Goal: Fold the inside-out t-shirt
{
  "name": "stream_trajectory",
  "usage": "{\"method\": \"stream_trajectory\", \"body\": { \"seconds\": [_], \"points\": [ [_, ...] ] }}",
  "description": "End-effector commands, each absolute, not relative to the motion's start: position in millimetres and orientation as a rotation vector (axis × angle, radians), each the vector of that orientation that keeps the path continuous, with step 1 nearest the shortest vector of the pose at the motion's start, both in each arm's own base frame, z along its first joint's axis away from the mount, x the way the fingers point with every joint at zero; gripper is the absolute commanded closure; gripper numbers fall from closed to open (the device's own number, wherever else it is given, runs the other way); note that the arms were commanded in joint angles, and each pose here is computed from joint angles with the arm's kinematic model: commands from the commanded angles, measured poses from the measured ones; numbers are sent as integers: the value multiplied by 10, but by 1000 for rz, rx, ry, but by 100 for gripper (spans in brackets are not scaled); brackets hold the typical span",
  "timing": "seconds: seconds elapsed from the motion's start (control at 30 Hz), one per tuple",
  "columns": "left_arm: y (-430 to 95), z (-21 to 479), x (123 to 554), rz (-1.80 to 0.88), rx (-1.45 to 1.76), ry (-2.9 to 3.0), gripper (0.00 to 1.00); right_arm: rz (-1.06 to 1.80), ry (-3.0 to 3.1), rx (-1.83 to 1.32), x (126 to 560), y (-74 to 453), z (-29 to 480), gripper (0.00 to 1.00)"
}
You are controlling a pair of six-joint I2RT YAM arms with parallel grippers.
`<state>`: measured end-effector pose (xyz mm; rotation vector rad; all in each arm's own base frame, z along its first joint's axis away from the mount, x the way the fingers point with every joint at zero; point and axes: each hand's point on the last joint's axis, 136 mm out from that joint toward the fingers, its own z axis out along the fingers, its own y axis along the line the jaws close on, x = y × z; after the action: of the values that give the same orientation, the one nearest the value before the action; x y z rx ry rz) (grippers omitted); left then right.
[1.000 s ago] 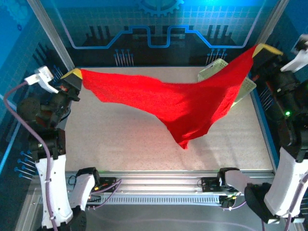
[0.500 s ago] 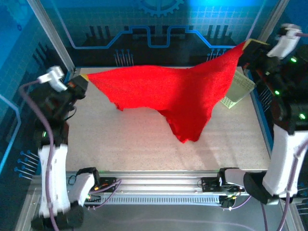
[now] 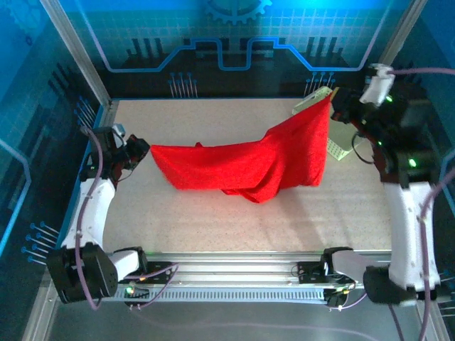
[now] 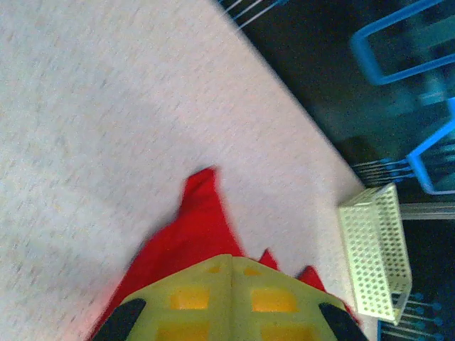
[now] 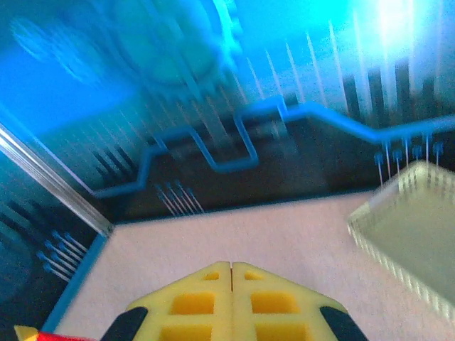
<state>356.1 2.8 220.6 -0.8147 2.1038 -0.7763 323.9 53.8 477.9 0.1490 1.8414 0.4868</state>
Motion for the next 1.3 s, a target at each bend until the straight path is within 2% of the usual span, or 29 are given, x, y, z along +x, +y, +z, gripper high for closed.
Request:
{"method": "stream_trajectory", "body": {
  "seconds": [0.0, 0.1, 0.2, 0.43, 0.7, 0.9, 1.03, 1.1, 1.27],
  "points": [
    [-40, 3224, 3565, -814, -629, 1913, 100, 462, 1690, 121, 2966, 495, 5390, 100],
    [-69, 4028, 3296, -769, -481, 1723, 100, 405, 1546, 108, 2625, 385, 5930, 100],
    [-76, 4573, 2877, -708, -393, 1527, 100, 347, 1422, 118, 2256, 257, 6336, 100],
    [-15, 4830, 2443, -620, -381, 1383, 100, 328, 1285, 115, 1801, 179, 6633, 100],
    [-128, 5394, 1849, -604, -292, 1215, 100, 363, 1128, 59, 1223, 211, 6985, 100],
    [-159, 5574, 1569, -600, -278, 1147, 100, 343, 1015, 33, 858, 183, 7266, 100],
    [-127, 5553, 1609, -585, -293, 1157, 100, 317, 1023, 36, 983, 168, 7299, 100],
    [-67, 5432, 1770, -568, -328, 1206, 100, 318, 1065, 38, 1200, 190, 7240, 100],
    [98, 4684, 2578, -548, -442, 1474, 100, 294, 1246, 55, 2090, 238, 6819, 100]
  ]
}}
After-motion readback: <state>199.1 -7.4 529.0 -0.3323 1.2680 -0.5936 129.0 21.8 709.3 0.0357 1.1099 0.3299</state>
